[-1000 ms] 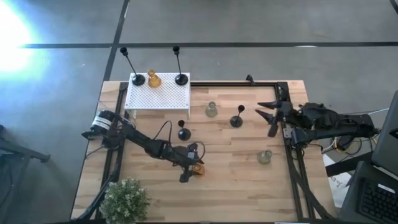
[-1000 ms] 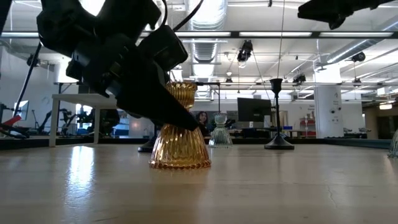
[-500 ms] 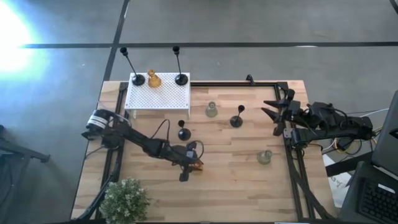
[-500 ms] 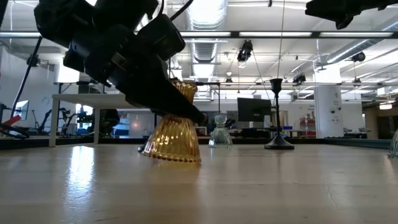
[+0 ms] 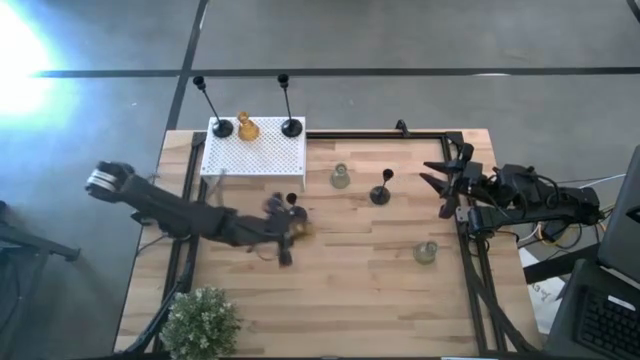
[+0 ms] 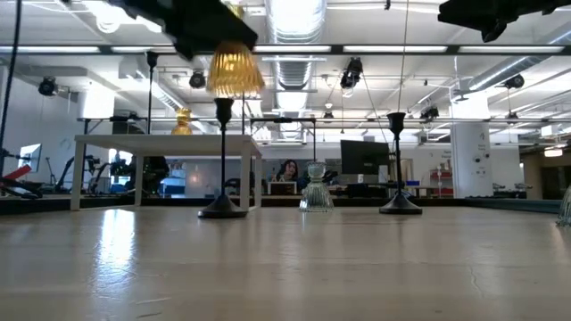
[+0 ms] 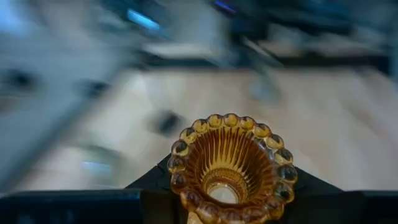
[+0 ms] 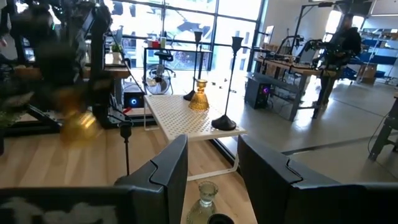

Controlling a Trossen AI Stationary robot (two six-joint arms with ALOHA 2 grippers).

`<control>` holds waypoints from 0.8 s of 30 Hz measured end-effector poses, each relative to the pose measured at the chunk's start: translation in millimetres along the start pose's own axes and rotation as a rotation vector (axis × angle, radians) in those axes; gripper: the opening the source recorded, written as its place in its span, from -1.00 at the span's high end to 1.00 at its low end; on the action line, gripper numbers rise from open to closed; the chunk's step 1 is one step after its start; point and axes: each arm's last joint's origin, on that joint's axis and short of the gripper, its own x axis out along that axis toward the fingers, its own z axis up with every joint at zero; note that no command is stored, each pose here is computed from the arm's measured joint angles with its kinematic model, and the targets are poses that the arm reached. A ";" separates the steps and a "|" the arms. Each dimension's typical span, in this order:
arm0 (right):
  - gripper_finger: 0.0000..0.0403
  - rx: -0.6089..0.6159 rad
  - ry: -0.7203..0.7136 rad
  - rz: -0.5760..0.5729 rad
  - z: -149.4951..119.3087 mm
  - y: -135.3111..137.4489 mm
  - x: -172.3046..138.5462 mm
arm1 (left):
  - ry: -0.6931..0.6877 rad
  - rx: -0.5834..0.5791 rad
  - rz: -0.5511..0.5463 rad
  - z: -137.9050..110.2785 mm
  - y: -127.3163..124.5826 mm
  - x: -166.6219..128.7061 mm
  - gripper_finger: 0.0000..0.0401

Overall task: Pick & Place candle stick holders
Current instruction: Put the orange candle holder on the shelf

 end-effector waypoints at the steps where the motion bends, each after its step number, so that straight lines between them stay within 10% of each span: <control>1: 0.32 -0.006 0.000 0.000 0.0 0.0 0.0 | -0.036 -0.009 0.107 6.7 6.5 -6.5 0.36; 8: 0.38 -0.022 0.000 0.000 0.0 0.0 0.1 | -0.134 -0.091 0.756 28.2 57.2 -22.8 0.36; 24: 0.33 -0.041 0.002 0.000 -0.1 0.2 0.4 | -0.068 -0.302 0.877 6.6 172.7 17.7 0.36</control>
